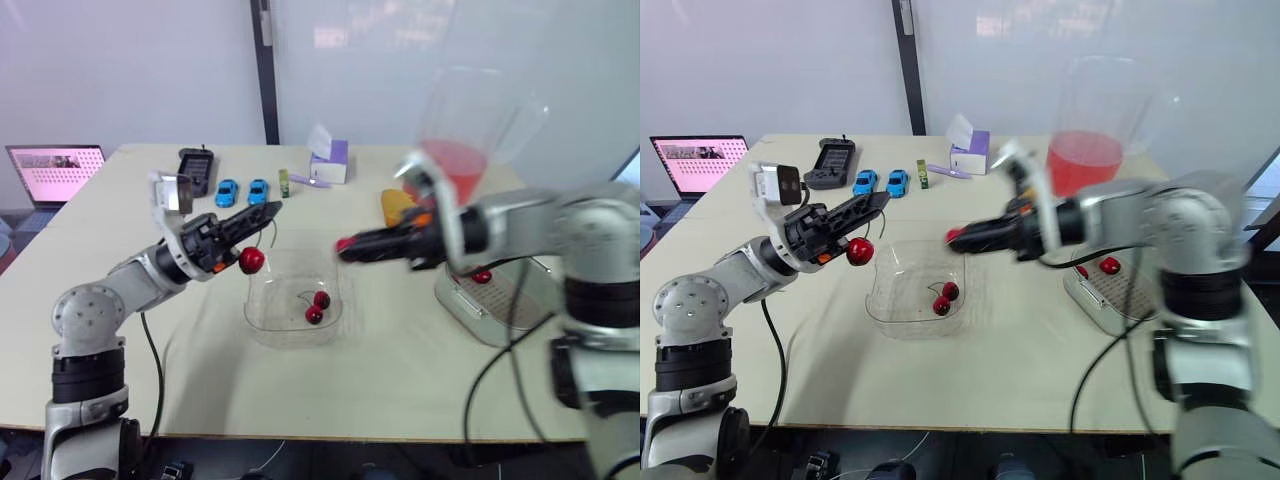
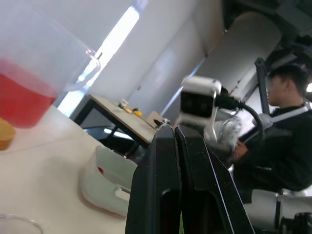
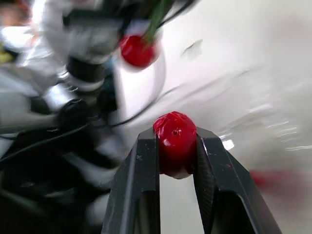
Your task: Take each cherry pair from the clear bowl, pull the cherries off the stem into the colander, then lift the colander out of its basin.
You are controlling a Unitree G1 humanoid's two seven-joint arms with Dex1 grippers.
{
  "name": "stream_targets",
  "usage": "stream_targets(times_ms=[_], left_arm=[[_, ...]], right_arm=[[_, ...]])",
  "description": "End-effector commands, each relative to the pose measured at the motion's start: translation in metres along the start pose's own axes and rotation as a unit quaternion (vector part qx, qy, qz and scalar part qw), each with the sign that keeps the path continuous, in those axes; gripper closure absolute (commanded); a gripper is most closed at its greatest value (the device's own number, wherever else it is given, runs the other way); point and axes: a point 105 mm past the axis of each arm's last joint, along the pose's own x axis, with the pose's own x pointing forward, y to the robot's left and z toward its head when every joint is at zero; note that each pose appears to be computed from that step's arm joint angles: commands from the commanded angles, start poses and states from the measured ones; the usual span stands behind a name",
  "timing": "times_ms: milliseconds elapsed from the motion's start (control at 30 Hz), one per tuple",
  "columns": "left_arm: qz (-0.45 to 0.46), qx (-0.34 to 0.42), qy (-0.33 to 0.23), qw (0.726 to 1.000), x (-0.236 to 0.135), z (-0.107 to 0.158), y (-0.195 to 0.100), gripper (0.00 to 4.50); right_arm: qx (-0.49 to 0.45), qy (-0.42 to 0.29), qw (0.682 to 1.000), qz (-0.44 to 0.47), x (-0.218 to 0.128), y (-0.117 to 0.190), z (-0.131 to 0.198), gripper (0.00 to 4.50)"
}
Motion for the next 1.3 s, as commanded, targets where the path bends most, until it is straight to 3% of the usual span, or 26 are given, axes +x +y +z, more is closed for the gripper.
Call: stream_targets(times_ms=[33,200,333,533,600,667,800,833,933,1067,1133,1300], left_arm=[[-0.016,0.019,-0.007,1.000,0.001,0.006,-0.011,4.50],[-0.018,0.015,0.001,1.000,0.003,0.004,-0.011,4.50],[-0.022,0.013,0.003,1.000,0.007,0.007,-0.008,4.50],[-0.026,0.010,0.004,1.000,0.008,0.005,-0.008,4.50],[-0.026,0.009,0.005,1.000,0.008,0.005,-0.008,4.50],[-0.025,0.009,0.005,1.000,0.008,0.005,-0.008,4.50],[-0.025,0.009,0.005,1.000,0.008,0.005,-0.008,4.50],[-0.025,0.010,0.005,1.000,0.008,0.005,-0.008,4.50],[-0.024,0.010,0.004,1.000,0.008,0.005,-0.008,4.50],[-0.025,0.009,0.002,1.000,0.009,0.007,-0.007,4.50],[-0.027,0.008,0.002,1.000,0.010,0.007,-0.007,4.50],[-0.032,0.006,0.006,0.999,0.014,0.005,-0.006,4.50]], right_arm=[[-0.062,0.070,0.991,-0.099,-0.026,-0.034,-0.029,4.07],[-0.061,0.159,0.965,-0.198,-0.069,-0.070,-0.080,4.07],[-0.024,0.172,0.950,-0.260,-0.088,-0.095,-0.107,4.07],[0.002,0.183,0.944,-0.274,-0.098,-0.102,-0.127,4.07],[0.025,0.164,0.949,-0.270,-0.098,-0.102,-0.123,3.06],[0.037,0.144,0.952,-0.269,-0.100,-0.102,-0.116,2.38],[0.046,0.106,0.958,-0.262,-0.102,-0.101,-0.098,0.37],[0.044,0.097,0.961,-0.257,-0.103,-0.099,-0.092,0.07],[0.039,0.052,0.972,-0.225,-0.096,-0.091,-0.066,0.07],[0.017,-0.026,0.997,-0.069,-0.047,-0.042,-0.016,0.07],[0.012,-0.027,0.999,0.014,-0.015,-0.014,-0.009,0.07],[0.039,-0.029,0.991,0.126,0.037,0.024,-0.005,0.07]])
